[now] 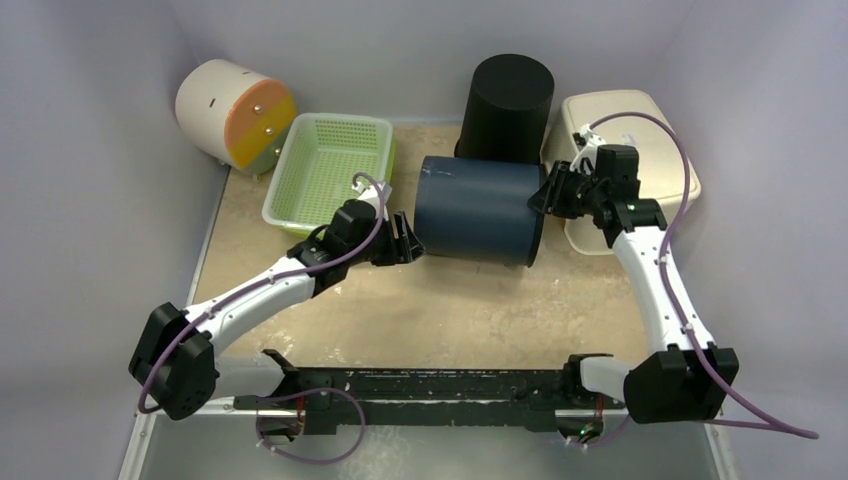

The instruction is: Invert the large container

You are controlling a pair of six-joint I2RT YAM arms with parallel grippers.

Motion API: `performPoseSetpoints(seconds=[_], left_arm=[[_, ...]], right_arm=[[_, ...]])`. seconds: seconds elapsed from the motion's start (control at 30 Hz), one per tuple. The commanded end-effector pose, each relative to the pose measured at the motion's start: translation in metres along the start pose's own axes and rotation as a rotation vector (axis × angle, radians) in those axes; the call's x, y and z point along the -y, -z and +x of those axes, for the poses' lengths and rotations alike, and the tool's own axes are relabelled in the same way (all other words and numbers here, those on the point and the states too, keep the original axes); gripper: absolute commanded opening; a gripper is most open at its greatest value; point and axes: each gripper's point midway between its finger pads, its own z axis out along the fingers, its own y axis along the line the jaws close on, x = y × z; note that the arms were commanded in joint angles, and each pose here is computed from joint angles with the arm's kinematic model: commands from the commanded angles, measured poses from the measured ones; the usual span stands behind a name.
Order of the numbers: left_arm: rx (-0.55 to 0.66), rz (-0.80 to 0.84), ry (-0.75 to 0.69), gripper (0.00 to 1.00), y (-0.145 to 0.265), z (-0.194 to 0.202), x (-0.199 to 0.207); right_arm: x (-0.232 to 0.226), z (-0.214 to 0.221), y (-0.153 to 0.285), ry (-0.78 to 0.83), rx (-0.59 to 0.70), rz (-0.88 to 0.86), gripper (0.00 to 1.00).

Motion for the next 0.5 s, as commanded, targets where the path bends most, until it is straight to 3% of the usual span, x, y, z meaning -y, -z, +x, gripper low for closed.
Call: performPoseSetpoints(seconds=[0.0, 0.1, 0.17, 0.3, 0.47], left_arm=[[0.038, 0.029, -0.025, 0.58, -0.002, -0.010, 0.004], [0.035, 0.028, -0.019, 0.57, -0.005, -0.009, 0.003], [0.034, 0.025, -0.017, 0.56, -0.008, -0.008, 0.001], [0.028, 0.021, -0.017, 0.52, -0.016, -0.004, -0.003], [0.022, 0.029, -0.028, 0.50, -0.024, -0.004, -0.002]], right_arm=[[0.000, 0.007, -0.016, 0.001, -0.020, -0.035, 0.33], [0.003, 0.015, -0.019, 0.003, -0.035, -0.037, 0.23], [0.004, 0.017, -0.020, 0.001, -0.032, -0.036, 0.00], [0.007, 0.010, -0.014, 0.042, -0.004, -0.009, 0.00], [0.012, -0.034, 0.015, 0.112, 0.088, 0.106, 0.00]])
